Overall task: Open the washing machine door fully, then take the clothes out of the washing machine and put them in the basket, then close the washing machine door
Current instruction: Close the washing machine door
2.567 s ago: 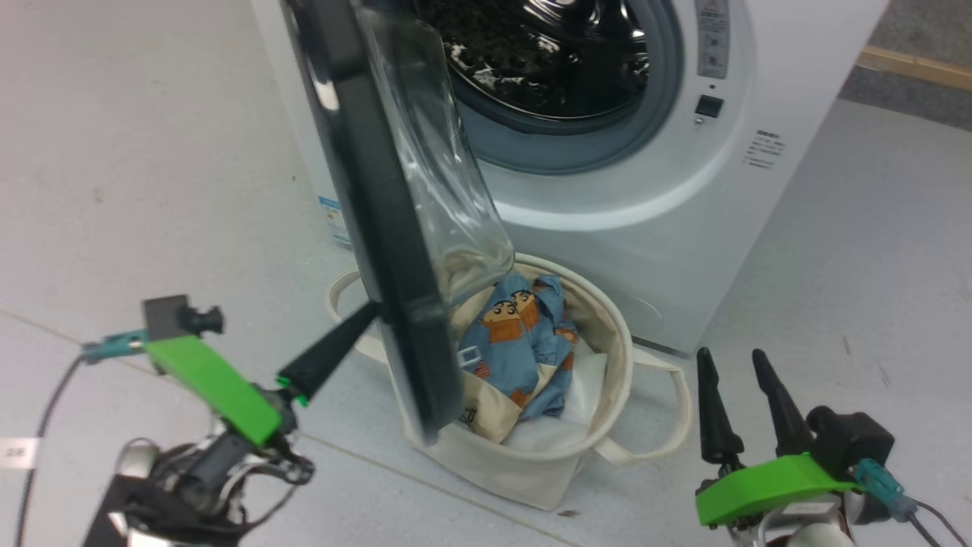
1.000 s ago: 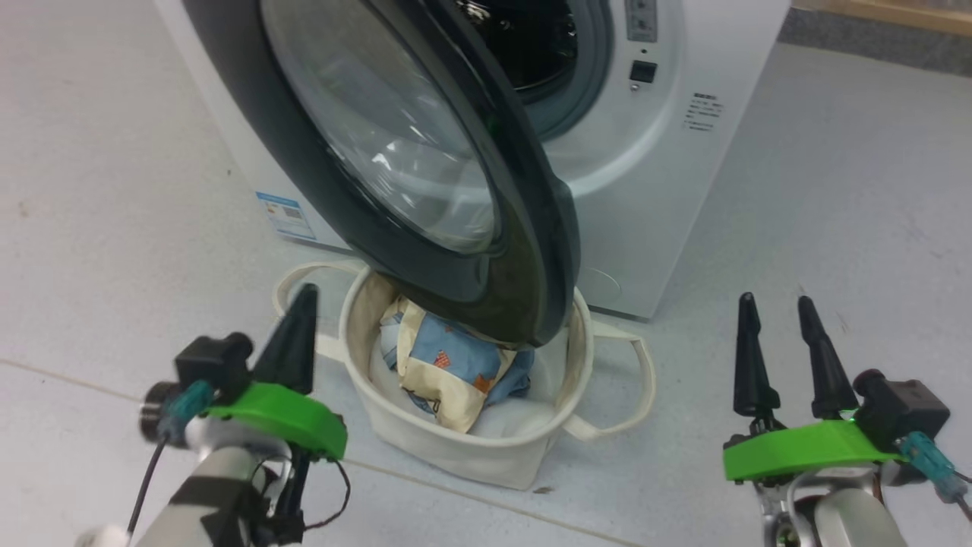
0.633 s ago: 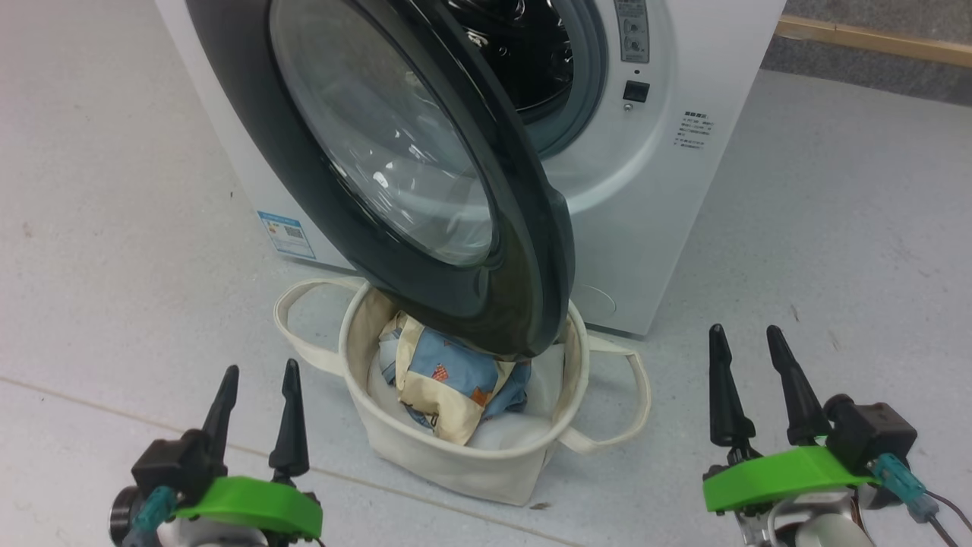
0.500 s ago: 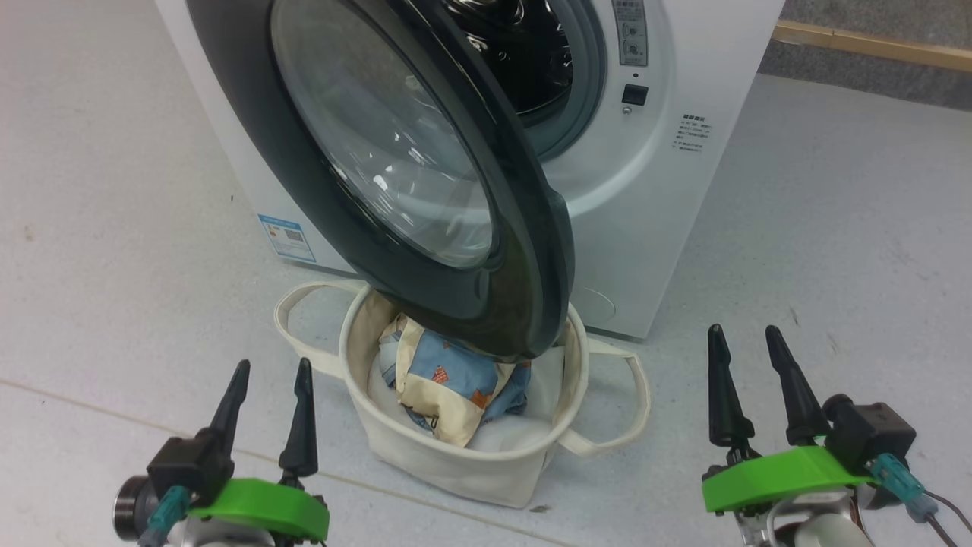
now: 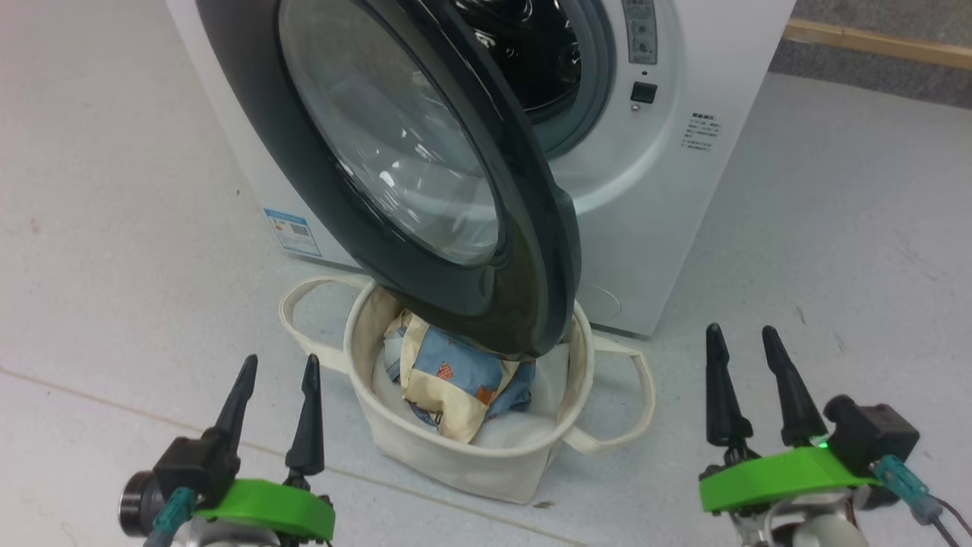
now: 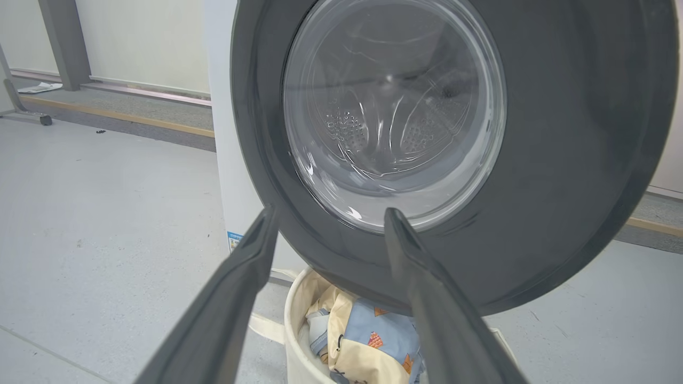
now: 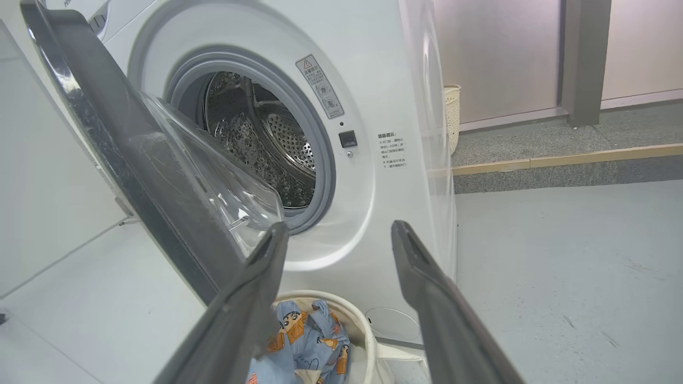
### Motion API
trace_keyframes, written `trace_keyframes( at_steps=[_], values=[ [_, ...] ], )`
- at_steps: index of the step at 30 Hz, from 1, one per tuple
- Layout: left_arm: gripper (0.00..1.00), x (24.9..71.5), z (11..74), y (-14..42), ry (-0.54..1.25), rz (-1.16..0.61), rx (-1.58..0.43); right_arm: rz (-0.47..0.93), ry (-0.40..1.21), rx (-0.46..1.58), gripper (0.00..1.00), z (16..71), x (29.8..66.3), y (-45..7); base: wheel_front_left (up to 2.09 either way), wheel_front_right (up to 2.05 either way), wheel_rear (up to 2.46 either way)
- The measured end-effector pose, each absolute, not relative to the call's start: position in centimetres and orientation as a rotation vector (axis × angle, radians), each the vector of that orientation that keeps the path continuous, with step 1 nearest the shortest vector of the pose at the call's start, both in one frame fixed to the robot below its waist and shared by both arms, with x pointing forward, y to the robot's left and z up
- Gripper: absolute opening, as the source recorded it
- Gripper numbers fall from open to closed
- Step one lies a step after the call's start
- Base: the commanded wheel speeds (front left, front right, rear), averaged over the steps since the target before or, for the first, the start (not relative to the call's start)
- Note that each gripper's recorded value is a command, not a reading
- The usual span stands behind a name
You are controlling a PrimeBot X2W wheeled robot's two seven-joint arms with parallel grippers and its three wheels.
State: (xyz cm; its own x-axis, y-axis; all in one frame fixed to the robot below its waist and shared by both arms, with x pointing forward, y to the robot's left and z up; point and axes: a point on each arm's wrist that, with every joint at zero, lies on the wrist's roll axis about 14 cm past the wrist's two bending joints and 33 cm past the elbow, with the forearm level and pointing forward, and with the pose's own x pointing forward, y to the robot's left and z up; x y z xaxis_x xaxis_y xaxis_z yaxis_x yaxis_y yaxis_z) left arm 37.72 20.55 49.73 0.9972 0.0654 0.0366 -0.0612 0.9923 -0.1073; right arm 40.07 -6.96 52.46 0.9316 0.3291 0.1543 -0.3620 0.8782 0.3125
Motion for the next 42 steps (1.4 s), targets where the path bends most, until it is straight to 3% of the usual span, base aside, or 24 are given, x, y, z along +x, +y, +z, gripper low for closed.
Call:
trace_keyframes(
  at_steps=[8,9,10,11,15,21,28,42],
  values=[
    [1.0,37.7,48.6,21.2,-0.007,0.086,-0.119,0.577,-0.209,0.408,1.0,57.4,39.6,-0.6,0.0,0.0,0.0],
    [1.0,37.7,48.6,21.3,-0.005,0.09,-0.119,0.609,-0.215,0.419,0.93,57.8,39.3,0.3,0.0,0.0,0.0],
    [1.0,37.8,48.5,21.4,-0.001,0.094,-0.119,0.646,-0.214,0.431,0.19,58.0,38.8,1.4,0.0,0.0,0.0],
    [1.0,37.7,48.3,21.5,0.003,0.096,-0.119,0.687,-0.202,0.439,0.0,58.0,38.2,2.6,0.0,0.0,0.0],
    [1.0,37.4,47.6,21.6,0.026,0.103,-0.128,0.878,-0.102,0.393,0.0,55.6,35.0,8.0,0.0,0.0,0.0],
    [1.0,37.0,47.0,21.8,0.045,0.12,-0.149,0.92,-0.042,0.321,0.0,53.3,35.7,9.4,0.0,0.0,0.0],
    [1.0,36.6,45.8,22.4,0.087,0.148,-0.165,0.822,-0.018,0.249,0.0,51.6,40.5,7.8,0.0,0.0,0.0],
    [1.0,36.4,45.3,22.9,0.102,0.173,-0.175,0.651,0.002,0.203,0.0,50.4,46.6,4.2,0.0,0.0,0.0]
  ],
)
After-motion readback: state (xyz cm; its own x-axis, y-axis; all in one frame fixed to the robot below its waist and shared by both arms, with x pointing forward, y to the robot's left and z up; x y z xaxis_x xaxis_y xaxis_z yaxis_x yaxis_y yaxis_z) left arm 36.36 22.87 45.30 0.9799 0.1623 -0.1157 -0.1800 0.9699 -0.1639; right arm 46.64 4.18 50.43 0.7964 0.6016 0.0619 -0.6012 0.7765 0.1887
